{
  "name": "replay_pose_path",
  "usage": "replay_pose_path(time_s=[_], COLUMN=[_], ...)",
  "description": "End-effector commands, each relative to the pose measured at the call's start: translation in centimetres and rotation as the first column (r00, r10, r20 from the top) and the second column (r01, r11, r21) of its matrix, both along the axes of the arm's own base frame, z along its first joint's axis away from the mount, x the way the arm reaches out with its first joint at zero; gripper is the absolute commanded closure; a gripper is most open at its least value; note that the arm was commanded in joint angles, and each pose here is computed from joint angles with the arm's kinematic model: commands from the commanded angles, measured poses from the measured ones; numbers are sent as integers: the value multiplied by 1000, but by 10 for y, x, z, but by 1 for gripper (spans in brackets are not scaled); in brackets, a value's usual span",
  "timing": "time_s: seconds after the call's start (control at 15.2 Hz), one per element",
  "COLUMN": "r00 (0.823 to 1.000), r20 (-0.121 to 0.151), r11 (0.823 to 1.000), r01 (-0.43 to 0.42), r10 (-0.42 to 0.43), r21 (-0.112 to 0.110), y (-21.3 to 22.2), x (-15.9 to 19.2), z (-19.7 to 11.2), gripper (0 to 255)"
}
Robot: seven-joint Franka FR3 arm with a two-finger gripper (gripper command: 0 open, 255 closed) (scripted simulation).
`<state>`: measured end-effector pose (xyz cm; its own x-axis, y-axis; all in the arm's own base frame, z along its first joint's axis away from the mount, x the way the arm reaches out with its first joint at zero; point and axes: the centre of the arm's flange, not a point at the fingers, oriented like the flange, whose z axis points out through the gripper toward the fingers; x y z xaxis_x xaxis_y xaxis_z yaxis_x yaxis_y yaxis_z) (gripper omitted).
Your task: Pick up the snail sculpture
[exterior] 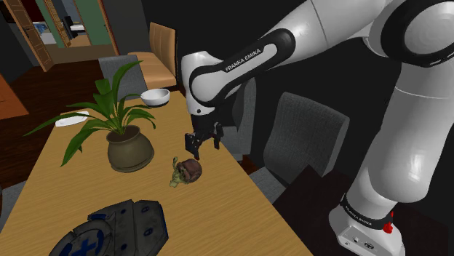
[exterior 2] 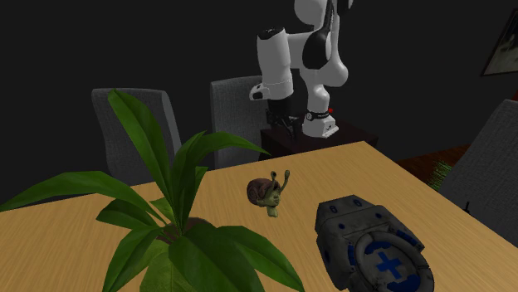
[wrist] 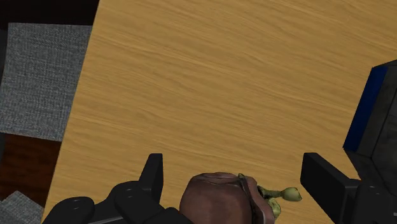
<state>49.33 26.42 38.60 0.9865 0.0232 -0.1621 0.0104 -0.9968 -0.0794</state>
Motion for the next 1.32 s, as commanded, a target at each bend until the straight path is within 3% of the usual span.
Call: replay_pose_path(time_s=[0.0, 0.4, 0.99, 1.06, 1.25], r00=[1000, 1000, 1000, 1000, 1000], r20=[-5, -16, -16, -16, -16], r11=[1000, 999, 999, 999, 999], r01=[1, 1, 1, 1, 1], r10=[-1, -1, -1, -1, -1], r21=[10, 35, 35, 35, 35], y=[21, 75, 75, 75, 75], x=[15, 51, 51, 50, 51], z=[-8, -35, -75, -75, -75], gripper=[0, 0, 0, 255, 255])
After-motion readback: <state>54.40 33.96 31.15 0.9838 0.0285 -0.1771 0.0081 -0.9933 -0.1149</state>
